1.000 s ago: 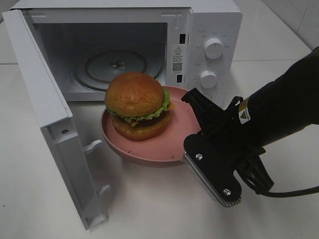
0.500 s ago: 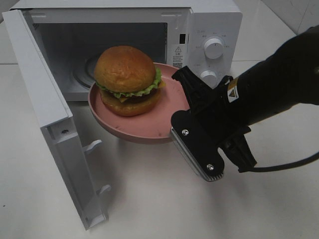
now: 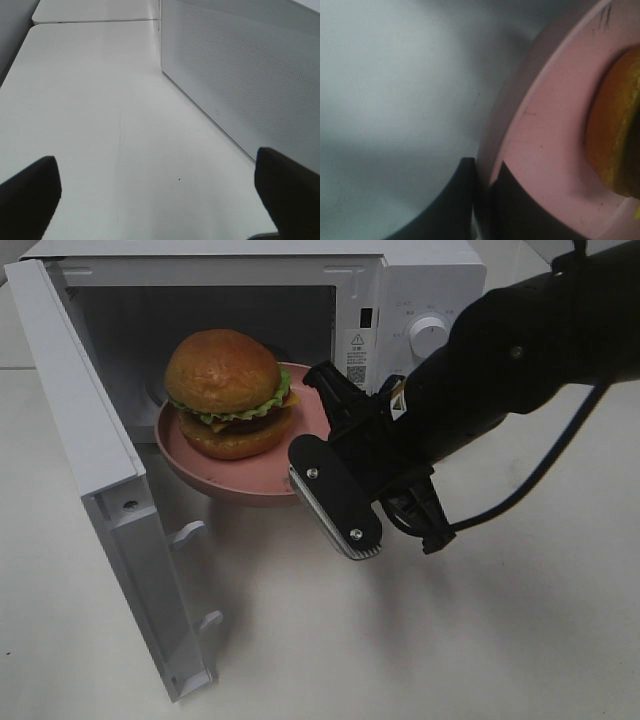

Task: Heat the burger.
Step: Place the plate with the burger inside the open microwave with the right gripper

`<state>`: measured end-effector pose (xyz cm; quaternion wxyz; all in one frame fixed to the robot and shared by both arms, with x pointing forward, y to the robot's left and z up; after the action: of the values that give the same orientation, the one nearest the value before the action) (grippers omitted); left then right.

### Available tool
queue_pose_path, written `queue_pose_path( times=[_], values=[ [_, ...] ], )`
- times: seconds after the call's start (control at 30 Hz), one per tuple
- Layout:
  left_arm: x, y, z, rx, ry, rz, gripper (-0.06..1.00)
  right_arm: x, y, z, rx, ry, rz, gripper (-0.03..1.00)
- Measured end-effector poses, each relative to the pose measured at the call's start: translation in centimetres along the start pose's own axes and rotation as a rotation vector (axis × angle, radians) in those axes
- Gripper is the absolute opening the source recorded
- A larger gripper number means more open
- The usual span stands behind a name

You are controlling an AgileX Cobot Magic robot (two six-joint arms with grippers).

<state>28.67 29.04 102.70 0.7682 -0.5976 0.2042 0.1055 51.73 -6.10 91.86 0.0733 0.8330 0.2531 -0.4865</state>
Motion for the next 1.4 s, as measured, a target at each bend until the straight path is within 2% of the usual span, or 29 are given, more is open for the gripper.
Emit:
queue_pose_path(
  times=[0.3, 0.47, 0.77, 1.03, 1.23, 1.4],
  values=[
    [0.0, 0.0, 0.0, 0.000, 0.000, 0.000, 0.99, 1.6, -0.4, -1.8, 0.004, -0.014, 0.002, 0.06],
    [0.0, 0.0, 0.0, 0.000, 0.000, 0.000, 0.99, 3.2, -0.7, -3.4, 0.070, -0.010, 0.004, 0.06],
    [0.0, 0.0, 0.0, 0.000, 0.000, 0.000, 0.99, 4.5, -0.7, -5.1, 0.086, -0.013, 0.028, 0.06],
    [0.0, 0.0, 0.0, 0.000, 0.000, 0.000, 0.99, 5.7, -0.7, -7.3, 0.100, 0.013, 0.055, 0.06],
    [0.0, 0.0, 0.0, 0.000, 0.000, 0.000, 0.99, 6.8, -0.6, -9.9, 0.161, 0.053, 0.088, 0.06],
    [0.0, 0.0, 0.0, 0.000, 0.000, 0.000, 0.99, 7.5, -0.4, -10.8, 0.187, 0.066, 0.109, 0.06]
  ],
)
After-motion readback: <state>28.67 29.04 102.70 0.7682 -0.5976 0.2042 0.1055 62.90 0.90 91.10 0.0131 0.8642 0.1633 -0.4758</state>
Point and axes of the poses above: a point on each arm's last joint axis where the gripper is mounted, x pointing out along that axis toward the gripper, z along the wrist's bending axis when the last joint is at zero, y = z × x, the point moved 6 cm from there along x, pointing out along that axis toward the gripper, and after that the axes turned 14 degrees about x, right-handed, at the moved point
